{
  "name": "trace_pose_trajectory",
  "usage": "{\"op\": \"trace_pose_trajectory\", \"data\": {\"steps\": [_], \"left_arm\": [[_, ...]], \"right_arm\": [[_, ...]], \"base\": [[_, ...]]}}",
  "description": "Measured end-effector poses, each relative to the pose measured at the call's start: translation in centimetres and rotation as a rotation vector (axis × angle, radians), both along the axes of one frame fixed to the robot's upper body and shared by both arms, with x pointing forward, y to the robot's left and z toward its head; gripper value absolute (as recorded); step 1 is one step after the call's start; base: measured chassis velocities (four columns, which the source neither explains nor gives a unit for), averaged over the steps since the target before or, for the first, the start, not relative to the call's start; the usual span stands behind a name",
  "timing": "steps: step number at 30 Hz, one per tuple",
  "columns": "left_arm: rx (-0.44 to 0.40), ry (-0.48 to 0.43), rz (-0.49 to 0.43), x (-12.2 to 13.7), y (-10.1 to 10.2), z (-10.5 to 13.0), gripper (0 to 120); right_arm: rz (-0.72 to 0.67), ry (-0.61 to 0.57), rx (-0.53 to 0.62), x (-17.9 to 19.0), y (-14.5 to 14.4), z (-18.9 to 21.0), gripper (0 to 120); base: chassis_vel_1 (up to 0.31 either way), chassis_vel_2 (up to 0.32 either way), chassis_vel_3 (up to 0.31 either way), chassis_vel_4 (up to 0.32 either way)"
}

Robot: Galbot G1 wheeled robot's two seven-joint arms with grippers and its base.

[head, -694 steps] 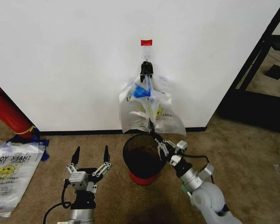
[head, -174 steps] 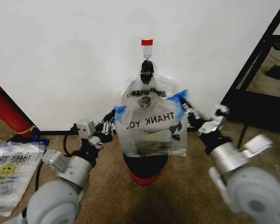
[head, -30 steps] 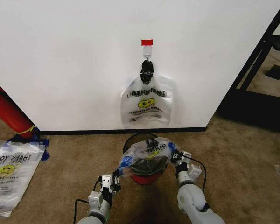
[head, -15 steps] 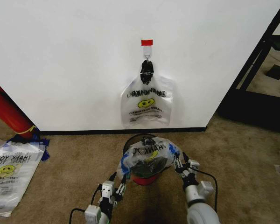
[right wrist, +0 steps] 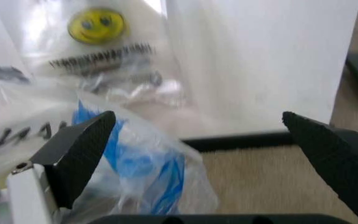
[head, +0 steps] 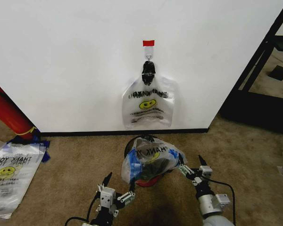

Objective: Pick up the garbage bag from the wall and place it over the trash bin.

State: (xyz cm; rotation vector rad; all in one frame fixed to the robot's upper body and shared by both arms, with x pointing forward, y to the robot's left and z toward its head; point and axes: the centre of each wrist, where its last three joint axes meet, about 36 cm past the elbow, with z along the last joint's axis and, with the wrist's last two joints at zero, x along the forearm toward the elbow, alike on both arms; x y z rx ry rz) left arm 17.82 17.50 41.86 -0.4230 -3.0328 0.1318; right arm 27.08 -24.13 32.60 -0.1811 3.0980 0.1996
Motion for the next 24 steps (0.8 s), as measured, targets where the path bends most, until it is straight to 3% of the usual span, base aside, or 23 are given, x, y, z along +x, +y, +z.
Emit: {"op": "trace_pose_trajectory", "data": {"steps": [4, 12, 19, 24], "left_arm": [[-0.028, -0.033, -0.006, -0.3, 0.0, 1.2, 100], [-0.035, -0.056, 0.002, 0.1, 0.2, 1.6, 100], [-0.067, -0.03, 0.068, 5.1, 3.1, 5.1, 100], [-0.065, 0.031, 0.012, 8.5, 4.4, 5.7, 100]], "right_arm": [[0.0, -0.03, -0.005, -0.4, -0.5, 0.2, 100], [0.001, -0.07, 0.005, -0.8, -0.6, 1.5, 100], [0.079, -0.173, 0.054, -0.8, 0.3, 3.4, 100], [0.116, -0.198, 0.08, -1.5, 0.4, 4.1, 100]], "base": [[0.0, 0.0, 0.0, 0.0], [0.0, 0.0, 0.0, 0.0], [0.0, 0.0, 0.0, 0.0], [0.0, 0.0, 0.0, 0.0]]}}
